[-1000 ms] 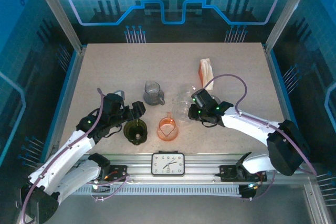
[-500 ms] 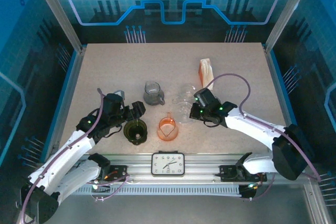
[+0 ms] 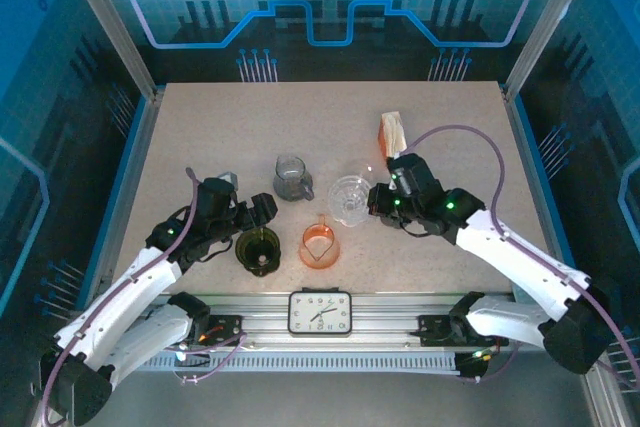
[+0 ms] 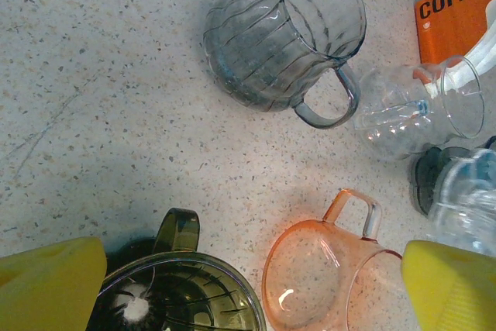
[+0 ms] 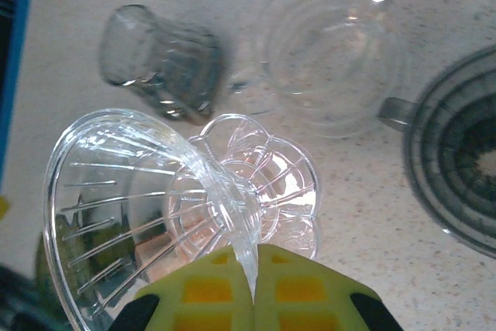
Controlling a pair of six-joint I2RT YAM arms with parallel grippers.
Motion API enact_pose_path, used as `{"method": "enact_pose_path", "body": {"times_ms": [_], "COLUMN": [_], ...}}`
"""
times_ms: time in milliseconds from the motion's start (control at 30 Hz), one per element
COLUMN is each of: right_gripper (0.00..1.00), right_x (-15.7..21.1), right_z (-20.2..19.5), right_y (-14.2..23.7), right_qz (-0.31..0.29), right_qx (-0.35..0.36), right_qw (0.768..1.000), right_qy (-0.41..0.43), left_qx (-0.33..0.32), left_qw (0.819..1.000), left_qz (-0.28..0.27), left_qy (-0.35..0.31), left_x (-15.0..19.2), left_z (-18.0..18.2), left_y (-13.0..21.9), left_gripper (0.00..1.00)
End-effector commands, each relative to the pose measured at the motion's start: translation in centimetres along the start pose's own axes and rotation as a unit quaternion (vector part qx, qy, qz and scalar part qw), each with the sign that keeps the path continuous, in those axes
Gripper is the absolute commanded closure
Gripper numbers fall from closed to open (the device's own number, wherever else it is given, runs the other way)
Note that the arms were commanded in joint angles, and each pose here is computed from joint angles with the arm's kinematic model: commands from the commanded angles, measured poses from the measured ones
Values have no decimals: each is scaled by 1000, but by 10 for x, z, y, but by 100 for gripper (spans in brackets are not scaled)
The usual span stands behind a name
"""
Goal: Place the coffee filter in the dripper
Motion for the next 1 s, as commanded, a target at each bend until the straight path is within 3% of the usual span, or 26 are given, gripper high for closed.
{"method": "enact_pose_path", "body": {"times_ms": [0, 333, 967], "right_gripper": [100, 100, 100], "right_x": [10, 49, 67], "right_z": [18, 50, 45], "right_y": [15, -6, -24], "right_qz": [51, 160, 183], "right_qx": [-41, -68, -30], "right_qw": [998, 985, 982], "right_qy": [9, 13, 37], "left_qx": [5, 10, 8], "left_qw": [1000, 1000, 1000], "left_qz": [-8, -6, -10], "left_qy": [6, 3, 6], "left_x": [-6, -3, -3], "left_z": [-3, -3, -1], "left_y": [6, 2, 2], "left_gripper": [1, 1, 1]}}
Point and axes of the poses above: each hand's point on the last joint's axis, 136 mm out from that joint toward the fingers, its own y axis back along the fingers, its own z axis along the line the jaws close on, x = y × z, the point moved 1 cm from there along y, back along the fingers, and after that the axes turned 10 degrees about -y, right-handed, at the moved point
